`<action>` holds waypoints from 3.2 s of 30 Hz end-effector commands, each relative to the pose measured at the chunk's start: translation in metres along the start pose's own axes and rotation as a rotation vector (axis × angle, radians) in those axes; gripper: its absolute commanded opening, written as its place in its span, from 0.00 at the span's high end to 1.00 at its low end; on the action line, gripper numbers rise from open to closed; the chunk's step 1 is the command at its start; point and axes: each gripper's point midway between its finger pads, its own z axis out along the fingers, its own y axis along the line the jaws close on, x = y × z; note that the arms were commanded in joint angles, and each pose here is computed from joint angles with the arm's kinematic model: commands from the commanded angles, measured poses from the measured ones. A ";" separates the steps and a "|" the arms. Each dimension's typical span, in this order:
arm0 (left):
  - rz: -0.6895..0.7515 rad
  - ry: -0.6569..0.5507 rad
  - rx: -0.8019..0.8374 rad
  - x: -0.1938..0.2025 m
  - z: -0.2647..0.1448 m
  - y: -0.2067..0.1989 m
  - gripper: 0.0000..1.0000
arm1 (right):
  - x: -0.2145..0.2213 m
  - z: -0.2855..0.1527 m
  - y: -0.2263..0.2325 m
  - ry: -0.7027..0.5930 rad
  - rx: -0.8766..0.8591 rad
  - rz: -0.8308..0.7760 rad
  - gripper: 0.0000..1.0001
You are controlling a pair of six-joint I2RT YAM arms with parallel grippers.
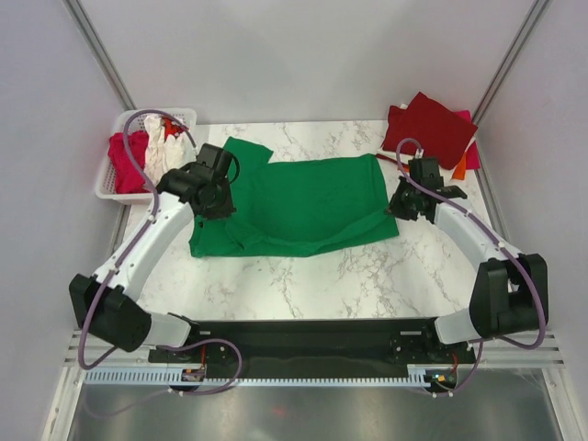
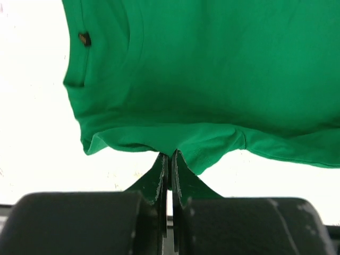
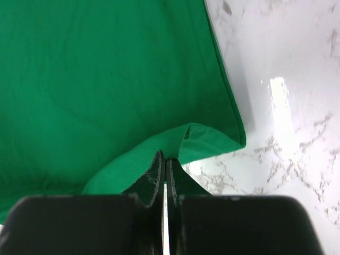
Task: Fold and stack the t-shirts
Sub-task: Fold the tshirt
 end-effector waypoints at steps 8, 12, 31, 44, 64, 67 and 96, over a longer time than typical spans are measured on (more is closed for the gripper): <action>0.122 0.003 0.004 -0.062 0.041 -0.010 0.98 | -0.062 0.020 0.013 -0.104 0.017 0.004 1.00; 0.138 0.046 -0.028 -0.070 0.068 -0.006 0.98 | -0.061 0.037 0.010 -0.071 0.032 0.016 1.00; 0.034 0.051 -0.100 -0.152 0.121 0.001 0.25 | -0.120 0.074 0.006 -0.140 0.150 0.020 0.06; -0.129 0.109 0.032 0.009 0.090 0.015 0.36 | 0.024 0.066 0.078 0.073 -0.326 -0.045 0.11; -0.179 0.173 -0.128 0.039 0.130 0.038 0.45 | 0.096 0.062 -0.045 0.151 -0.040 0.076 0.05; -0.206 0.156 -0.109 0.038 0.144 0.029 0.46 | 0.085 0.063 -0.041 0.139 -0.041 0.046 0.05; -0.274 0.012 0.045 0.066 0.086 0.018 0.46 | 0.086 -0.007 -0.024 0.078 -0.138 0.065 0.04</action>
